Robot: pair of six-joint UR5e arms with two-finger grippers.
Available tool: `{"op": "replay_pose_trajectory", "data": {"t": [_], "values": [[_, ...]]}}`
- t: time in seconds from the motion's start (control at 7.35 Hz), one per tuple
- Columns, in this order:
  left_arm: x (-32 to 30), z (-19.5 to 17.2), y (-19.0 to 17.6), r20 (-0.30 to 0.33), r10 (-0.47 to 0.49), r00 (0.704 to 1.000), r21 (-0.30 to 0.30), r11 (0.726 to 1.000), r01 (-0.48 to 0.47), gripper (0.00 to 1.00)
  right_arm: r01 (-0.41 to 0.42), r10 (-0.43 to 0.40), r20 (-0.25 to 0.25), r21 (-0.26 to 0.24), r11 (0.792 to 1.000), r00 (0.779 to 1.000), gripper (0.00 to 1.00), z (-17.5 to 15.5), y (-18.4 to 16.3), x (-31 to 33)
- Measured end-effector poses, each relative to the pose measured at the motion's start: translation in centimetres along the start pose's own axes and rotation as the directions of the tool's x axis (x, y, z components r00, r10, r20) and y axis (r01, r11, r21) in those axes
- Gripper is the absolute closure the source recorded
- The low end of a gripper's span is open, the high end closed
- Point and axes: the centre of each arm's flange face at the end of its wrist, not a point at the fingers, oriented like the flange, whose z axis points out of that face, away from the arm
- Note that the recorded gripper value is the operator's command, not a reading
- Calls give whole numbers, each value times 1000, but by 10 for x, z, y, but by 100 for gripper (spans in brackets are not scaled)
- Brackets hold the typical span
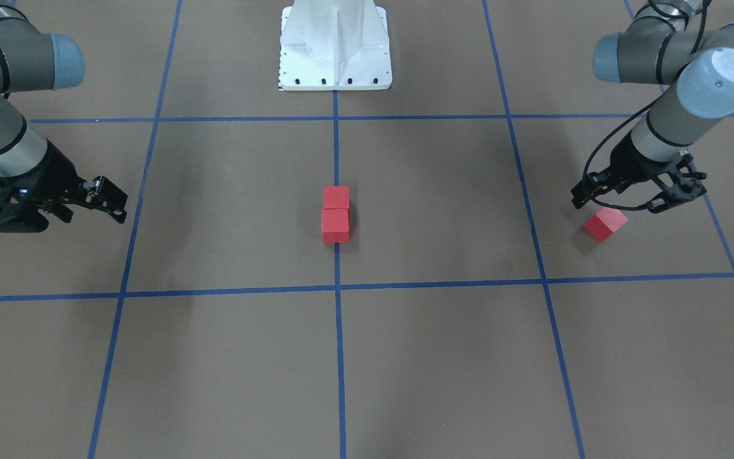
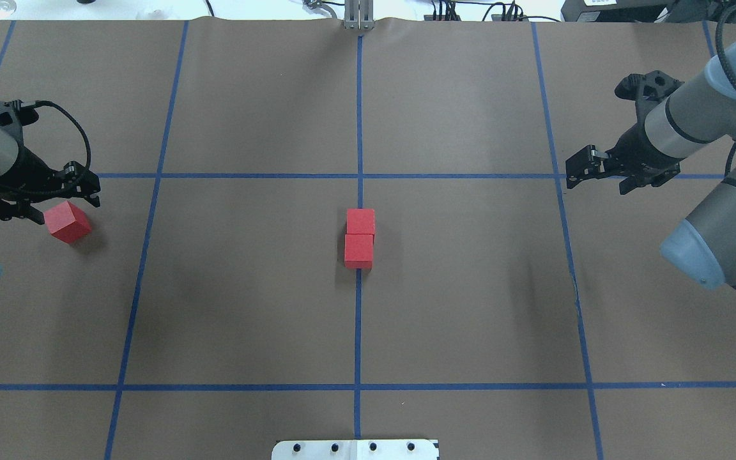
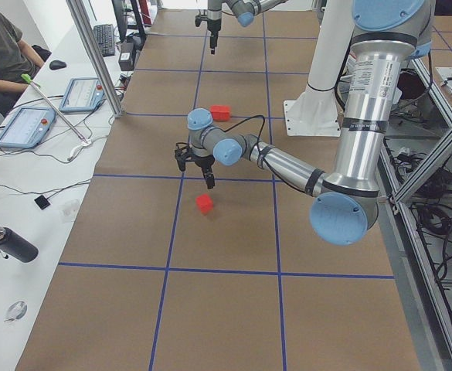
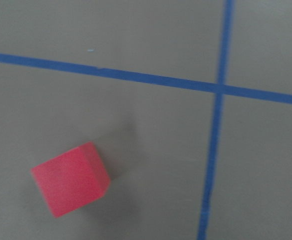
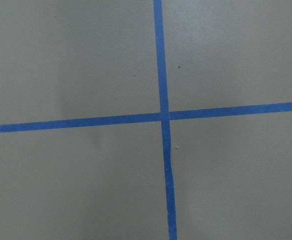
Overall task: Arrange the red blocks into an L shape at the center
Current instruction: 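Move the left gripper to the last red cube and grasp it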
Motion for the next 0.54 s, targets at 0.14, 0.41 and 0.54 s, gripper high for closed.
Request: {"op": "replay_pose_trajectory", "data": {"t": [0.14,0.41,0.54], "values": [[-5,4,-2,-1,-34,999,1,999,34,0,0,0,0,0,1000,1000,1,0,0,0],[-18,14,-8,13,-64,998,-1,998,64,0,0,0,0,-1,1000,1000,1,1,0,-1],[-28,24,-12,19,-68,998,-2,998,68,0,0,0,-1,-1,1000,1000,1,1,0,-1]]}}
